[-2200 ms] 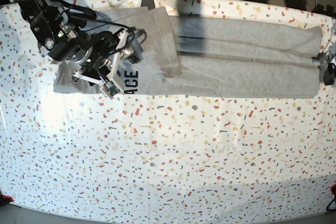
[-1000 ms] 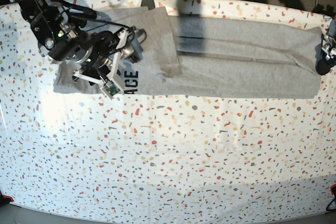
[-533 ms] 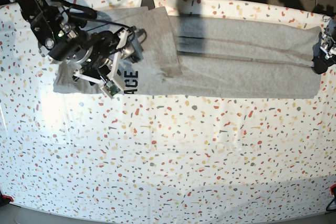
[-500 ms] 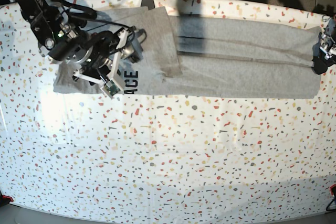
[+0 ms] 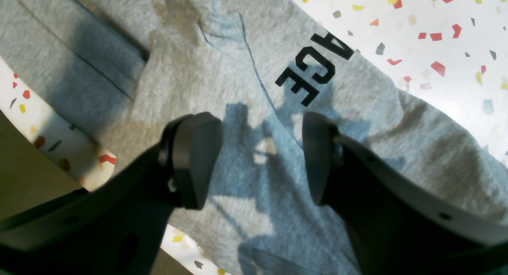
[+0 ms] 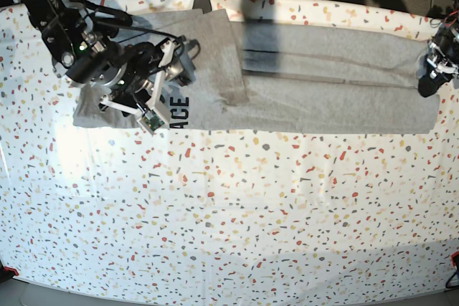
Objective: Fold the T-shirt properly
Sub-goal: 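Grasp the strip's other end with the left gripper and fold it toward the right gripper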
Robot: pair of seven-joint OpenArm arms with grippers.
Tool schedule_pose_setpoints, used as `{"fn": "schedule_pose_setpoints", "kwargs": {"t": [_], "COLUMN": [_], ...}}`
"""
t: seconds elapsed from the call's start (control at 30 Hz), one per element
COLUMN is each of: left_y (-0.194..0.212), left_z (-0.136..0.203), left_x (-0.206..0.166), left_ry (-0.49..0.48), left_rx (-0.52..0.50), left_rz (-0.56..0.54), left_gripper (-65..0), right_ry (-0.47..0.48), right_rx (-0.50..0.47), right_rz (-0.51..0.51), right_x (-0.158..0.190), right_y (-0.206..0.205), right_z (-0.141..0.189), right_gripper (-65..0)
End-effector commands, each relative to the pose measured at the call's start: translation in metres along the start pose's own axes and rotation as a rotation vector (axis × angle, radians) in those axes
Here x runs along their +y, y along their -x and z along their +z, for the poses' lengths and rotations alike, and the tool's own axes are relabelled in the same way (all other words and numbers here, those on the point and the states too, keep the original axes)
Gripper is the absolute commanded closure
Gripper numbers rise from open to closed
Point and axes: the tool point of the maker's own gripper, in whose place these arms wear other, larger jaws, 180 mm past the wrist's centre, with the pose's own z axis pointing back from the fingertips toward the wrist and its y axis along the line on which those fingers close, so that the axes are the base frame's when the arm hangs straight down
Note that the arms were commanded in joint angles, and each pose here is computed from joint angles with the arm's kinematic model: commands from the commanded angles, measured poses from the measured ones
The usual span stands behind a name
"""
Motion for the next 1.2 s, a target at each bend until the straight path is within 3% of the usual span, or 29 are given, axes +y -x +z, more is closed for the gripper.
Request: {"fn": "schedule_pose_setpoints", "kwargs": {"t": [0.0, 0.27, 0.37, 0.6, 0.73, 0.83, 1.0, 1.17], "left_y": [-0.009, -0.037, -0.057, -0.09, -0.117, -0.131, -0.126, -0.095], "left_z": [0.002, 0.006, 0.013, 0.03, 0.043, 0.05, 0.049, 0.039], "left_x": [0.0, 0.001, 0.009, 0.032, 0.047, 0.049, 0.04, -0.008], "left_ry": [0.0, -0.007, -0.045, -0.184, -0.288, -0.312, -0.302, -0.144], "left_rx": [-0.004, -0.127, -0.16, -0.122, -0.151, -0.143, -0.042, 0.013], "left_rz": [-0.013, -0.031, -0.11, -0.334, -0.422, -0.461, -0.478, -0.42], "left_gripper": [0.0, 0.0, 0.0, 0.0, 0.0, 0.0, 0.0, 0.0], "right_ry": [0.015, -0.029, -0.047, -0.111, -0.146, -0.155, -0.153, -0.127], "right_rx": [-0.035, -0.049, -0.068, -0.15, -0.17, -0.182, -0.182, -0.183], "right_rz": [0.01, -0.014, -0.03, -0.097, -0.133, -0.142, -0.139, -0.124], "right_x": [-0.006, 0.003, 0.01, 0.038, 0.053, 0.057, 0.057, 0.053], "right_y": [-0.01, -0.013, -0.018, -0.034, -0.038, -0.041, -0.041, -0.041], "right_z": [0.005, 0.004, 0.002, -0.006, -0.009, -0.01, -0.01, -0.011], "right_gripper": [-36.2, -36.2, -36.2, -36.2, -36.2, -36.2, -36.2, -36.2]}}
